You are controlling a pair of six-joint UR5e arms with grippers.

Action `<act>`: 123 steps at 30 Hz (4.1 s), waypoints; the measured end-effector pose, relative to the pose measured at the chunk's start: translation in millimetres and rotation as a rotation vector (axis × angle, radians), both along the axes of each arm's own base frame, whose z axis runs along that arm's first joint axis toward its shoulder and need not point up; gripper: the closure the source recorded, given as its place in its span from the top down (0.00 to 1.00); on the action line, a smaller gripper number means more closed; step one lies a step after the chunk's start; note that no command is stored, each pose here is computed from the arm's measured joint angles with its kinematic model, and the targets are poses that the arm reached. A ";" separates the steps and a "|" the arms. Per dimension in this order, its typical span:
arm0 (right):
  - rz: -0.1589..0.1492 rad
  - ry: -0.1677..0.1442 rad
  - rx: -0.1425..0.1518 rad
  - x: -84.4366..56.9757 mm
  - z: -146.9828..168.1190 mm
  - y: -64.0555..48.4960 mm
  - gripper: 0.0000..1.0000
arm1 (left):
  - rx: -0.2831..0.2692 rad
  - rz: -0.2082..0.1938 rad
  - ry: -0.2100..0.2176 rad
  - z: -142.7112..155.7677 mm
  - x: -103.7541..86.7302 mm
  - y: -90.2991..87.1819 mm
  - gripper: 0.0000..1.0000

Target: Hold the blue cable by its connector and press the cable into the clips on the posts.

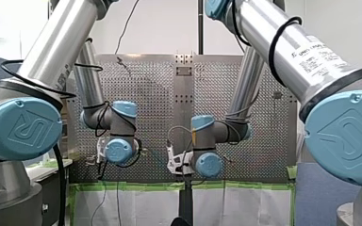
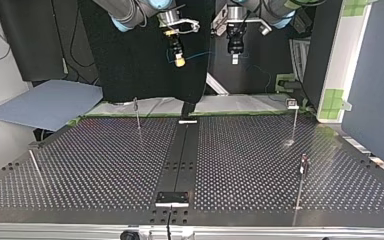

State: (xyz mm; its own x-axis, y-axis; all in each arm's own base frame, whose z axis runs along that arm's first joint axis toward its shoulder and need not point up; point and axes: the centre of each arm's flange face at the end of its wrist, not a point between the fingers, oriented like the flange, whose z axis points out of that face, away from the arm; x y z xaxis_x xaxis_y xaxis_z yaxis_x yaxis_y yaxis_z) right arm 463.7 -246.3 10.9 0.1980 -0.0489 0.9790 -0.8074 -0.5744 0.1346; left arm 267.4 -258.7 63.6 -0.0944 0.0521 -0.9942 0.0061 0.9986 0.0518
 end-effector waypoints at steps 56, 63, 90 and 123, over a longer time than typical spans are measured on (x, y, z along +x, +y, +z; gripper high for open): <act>-0.048 -0.334 -0.078 -3.0 247.0 -39.9 0.00 | -0.195 0.135 -0.166 152.8 20.3 28.4 0.00; -0.014 -0.362 -0.104 3.8 268.1 -52.3 0.00 | -0.215 0.147 -0.191 170.4 31.0 27.9 0.00; 0.043 -0.365 -0.092 36.8 271.2 -79.3 0.00 | -0.315 0.202 -0.241 228.7 61.4 39.3 0.00; 0.133 -0.426 -0.153 76.3 360.5 -99.6 0.00 | -0.408 0.305 -0.342 335.5 110.6 76.7 0.00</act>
State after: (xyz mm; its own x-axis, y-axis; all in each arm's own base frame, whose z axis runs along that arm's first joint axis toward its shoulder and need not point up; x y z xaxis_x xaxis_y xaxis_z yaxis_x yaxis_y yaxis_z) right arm 540.1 -345.9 371.3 -0.2282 0.1007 0.9684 -0.7297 -0.6762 -0.1016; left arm 377.9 -182.0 399.0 0.2829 -0.3183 -0.9048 -0.2330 0.8923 -0.3867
